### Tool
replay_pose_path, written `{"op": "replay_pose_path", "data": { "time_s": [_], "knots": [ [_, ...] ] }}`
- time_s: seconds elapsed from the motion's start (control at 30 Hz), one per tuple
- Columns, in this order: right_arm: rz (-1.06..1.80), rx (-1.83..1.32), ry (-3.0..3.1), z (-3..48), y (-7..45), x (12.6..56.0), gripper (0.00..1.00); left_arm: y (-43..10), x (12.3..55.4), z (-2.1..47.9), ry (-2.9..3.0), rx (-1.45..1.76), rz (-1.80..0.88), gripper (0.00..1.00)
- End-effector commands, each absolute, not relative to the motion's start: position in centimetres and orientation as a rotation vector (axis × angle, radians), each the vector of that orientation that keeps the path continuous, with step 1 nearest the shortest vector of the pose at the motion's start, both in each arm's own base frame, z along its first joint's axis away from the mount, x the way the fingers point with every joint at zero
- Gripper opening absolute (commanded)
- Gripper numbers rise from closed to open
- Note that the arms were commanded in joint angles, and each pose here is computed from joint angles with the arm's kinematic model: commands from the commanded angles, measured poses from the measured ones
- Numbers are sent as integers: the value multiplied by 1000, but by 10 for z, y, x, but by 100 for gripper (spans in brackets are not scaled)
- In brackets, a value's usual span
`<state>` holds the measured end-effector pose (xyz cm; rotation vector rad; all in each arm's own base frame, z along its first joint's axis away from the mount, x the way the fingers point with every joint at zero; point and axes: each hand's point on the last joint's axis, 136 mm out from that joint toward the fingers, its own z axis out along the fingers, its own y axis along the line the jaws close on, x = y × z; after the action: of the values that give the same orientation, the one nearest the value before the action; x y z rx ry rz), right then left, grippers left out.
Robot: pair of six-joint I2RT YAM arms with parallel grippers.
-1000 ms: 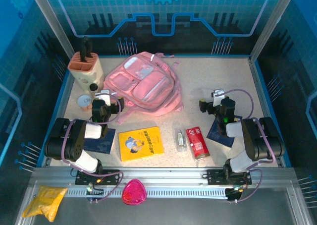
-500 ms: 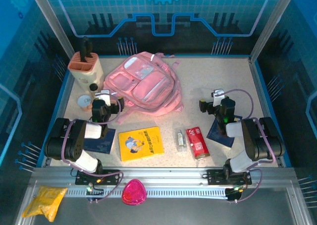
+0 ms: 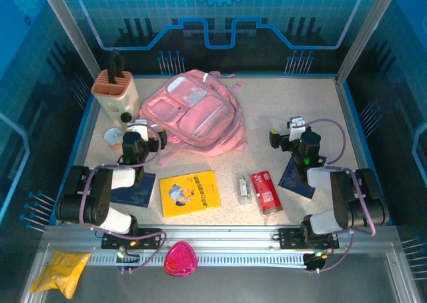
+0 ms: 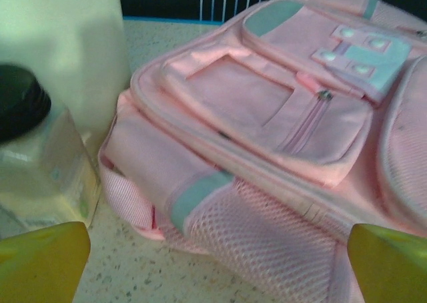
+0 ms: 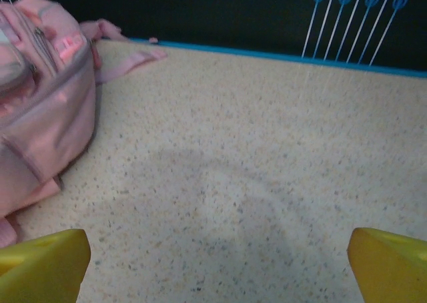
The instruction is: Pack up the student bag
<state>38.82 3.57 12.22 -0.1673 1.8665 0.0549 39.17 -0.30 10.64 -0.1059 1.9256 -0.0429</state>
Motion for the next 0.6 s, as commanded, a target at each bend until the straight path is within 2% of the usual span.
{"op": "replay_pose_path", "data": {
  "time_s": [0.0, 0.17, 0.27, 0.33, 0.43, 0.57],
  "knots": [
    [12, -110, 1857, 144, 22, 387, 100, -11, 393, 134, 1928, -43, -86, 99],
    [21, -7, 1892, 169, 12, 383, 100, -12, 382, 174, 1831, -106, -145, 99],
    [25, 324, 1884, 178, -19, 377, 100, -6, 374, 197, 1776, -220, -194, 99],
    [94, 407, 1895, 182, -27, 370, 100, 3, 367, 205, 1774, -356, -229, 99],
    [172, 593, 1892, 172, -43, 358, 100, 9, 356, 204, 1827, -510, -266, 99],
    [316, 683, 1949, 161, -42, 358, 100, 19, 344, 194, 1836, -686, -288, 99]
  ]
}}
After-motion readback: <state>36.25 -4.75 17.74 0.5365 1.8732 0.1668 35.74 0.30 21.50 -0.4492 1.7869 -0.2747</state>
